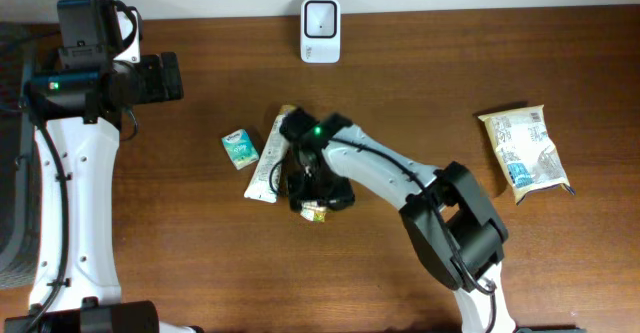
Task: Scan the item barcode
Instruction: 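Grasp the yellow Pokka pouch with the right gripper, then lift the yellow pouch and hold it up to the scanner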
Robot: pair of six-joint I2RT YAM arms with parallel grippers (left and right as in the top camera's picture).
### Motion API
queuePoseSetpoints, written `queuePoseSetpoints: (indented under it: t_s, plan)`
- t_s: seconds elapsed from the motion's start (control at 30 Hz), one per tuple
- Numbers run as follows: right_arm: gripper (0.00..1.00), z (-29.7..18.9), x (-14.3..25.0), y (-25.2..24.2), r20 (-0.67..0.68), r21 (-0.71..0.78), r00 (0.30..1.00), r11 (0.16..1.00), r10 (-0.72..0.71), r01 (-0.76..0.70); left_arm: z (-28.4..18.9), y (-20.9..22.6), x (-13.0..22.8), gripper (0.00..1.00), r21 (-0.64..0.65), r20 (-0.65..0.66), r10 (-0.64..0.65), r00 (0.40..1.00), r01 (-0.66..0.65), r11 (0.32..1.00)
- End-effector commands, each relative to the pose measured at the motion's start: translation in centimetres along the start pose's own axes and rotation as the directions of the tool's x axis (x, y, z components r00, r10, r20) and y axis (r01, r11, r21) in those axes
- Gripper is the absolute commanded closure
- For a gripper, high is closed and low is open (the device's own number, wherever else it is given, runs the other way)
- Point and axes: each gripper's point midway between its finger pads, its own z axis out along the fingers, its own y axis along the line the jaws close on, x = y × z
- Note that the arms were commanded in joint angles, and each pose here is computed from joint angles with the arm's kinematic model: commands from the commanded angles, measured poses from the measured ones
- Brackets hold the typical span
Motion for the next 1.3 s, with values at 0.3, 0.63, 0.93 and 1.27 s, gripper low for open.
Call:
queuePoseSetpoints:
  t_s: [0.3, 0.63, 0.93, 1.27]
  plan:
    - [0.89, -1.4, -1.2, -4.0, 0.012, 0.048, 1.000, 0.999, 0.005, -0.005, -0.8, 0.3, -0.3, 0.01, -0.008, 0.021, -0.013, 1.000, 0.014, 1.000]
    - [0.96, -9.8, -1.7, 0.1, 0.172, -0.416, 0.871, 0.767, -0.460, 0.488, -0.8, 0.3, -0.3, 0.01, -0.008, 0.021, -0.013, 1.000, 0.014, 1.000]
    - [0.96, -21.1, -2.3, 0.0, 0.461, -0.765, 0.835, 0.343, -0.300, 0.545, -0.8, 0.3, -0.3, 0.01, -0.008, 0.021, -0.013, 1.000, 0.014, 1.000]
    - [0.96, -28.9, 0.0, -2.1, 0.599, -0.737, 0.778, 0.250, -0.191, 0.628, -0.8, 0.3, -0.3, 0.01, -0.008, 0.022, -0.014, 1.000, 0.014, 1.000]
